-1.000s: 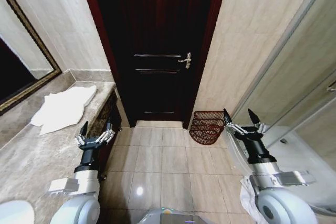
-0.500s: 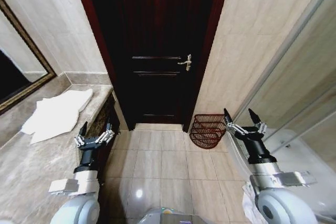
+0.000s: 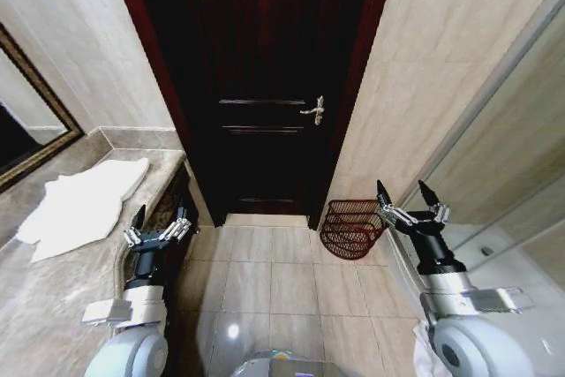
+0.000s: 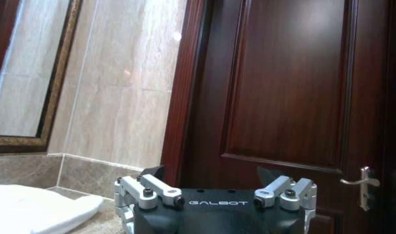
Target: Discard the used towel into the hamper.
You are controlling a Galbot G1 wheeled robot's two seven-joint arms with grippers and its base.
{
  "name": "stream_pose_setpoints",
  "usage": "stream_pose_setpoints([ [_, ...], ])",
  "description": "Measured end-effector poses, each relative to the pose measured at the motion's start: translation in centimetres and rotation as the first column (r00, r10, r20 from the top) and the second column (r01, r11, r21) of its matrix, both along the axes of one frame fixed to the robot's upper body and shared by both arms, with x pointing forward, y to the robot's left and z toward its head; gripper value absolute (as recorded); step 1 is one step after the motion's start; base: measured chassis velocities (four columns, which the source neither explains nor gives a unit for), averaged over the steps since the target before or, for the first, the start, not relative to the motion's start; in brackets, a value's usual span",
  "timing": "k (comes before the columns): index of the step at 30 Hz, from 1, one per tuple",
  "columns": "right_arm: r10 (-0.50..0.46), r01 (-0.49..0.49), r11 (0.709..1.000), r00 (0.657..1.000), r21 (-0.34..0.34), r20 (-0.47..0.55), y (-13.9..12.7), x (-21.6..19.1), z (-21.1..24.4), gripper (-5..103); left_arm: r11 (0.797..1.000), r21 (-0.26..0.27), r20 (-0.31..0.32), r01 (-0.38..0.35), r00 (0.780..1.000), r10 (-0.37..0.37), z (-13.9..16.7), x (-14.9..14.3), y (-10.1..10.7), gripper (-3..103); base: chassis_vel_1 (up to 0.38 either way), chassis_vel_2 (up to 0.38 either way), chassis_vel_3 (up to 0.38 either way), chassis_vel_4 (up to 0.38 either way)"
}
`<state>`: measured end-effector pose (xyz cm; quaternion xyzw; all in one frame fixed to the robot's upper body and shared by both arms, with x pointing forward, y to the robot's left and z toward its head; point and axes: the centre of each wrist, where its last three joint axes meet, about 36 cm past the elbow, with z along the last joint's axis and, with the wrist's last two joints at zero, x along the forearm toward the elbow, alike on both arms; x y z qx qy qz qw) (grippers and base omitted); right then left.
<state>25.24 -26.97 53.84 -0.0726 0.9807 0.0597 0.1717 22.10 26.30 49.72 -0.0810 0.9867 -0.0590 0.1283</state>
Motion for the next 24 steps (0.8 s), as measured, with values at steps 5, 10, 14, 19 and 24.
stream_pose_setpoints([
  [5,0.002,-0.002,1.000,1.000,0.001,0.006,0.02,0.10,0.08,100,1.000,0.001,-0.003,-0.001,1.000,0.001,0.01,-0.02,0.08,93,-0.135,0.129,0.131,-0.116],
  [10,0.004,-0.004,1.000,1.000,0.001,0.007,0.04,0.10,0.08,100,1.000,0.002,-0.007,-0.001,1.000,0.001,0.00,-0.05,0.09,97,-0.109,0.132,0.119,-0.121],
  [14,-0.006,0.006,1.000,1.000,0.001,0.028,0.04,0.10,0.08,100,1.000,0.015,-0.015,-0.013,1.000,0.013,0.20,-0.14,0.14,97,-0.123,0.105,0.099,-0.120],
  [19,-0.022,0.023,1.000,0.999,-0.013,0.047,-0.13,0.21,0.25,100,0.999,0.020,-0.034,-0.043,0.998,0.044,0.75,-0.22,0.34,100,-0.061,0.063,0.065,-0.058],
  [24,-0.009,0.010,1.000,0.999,-0.023,0.041,-0.16,0.11,0.16,100,0.999,0.015,-0.033,-0.050,0.998,0.050,0.94,-0.34,0.29,98,0.000,0.000,0.000,0.000],
])
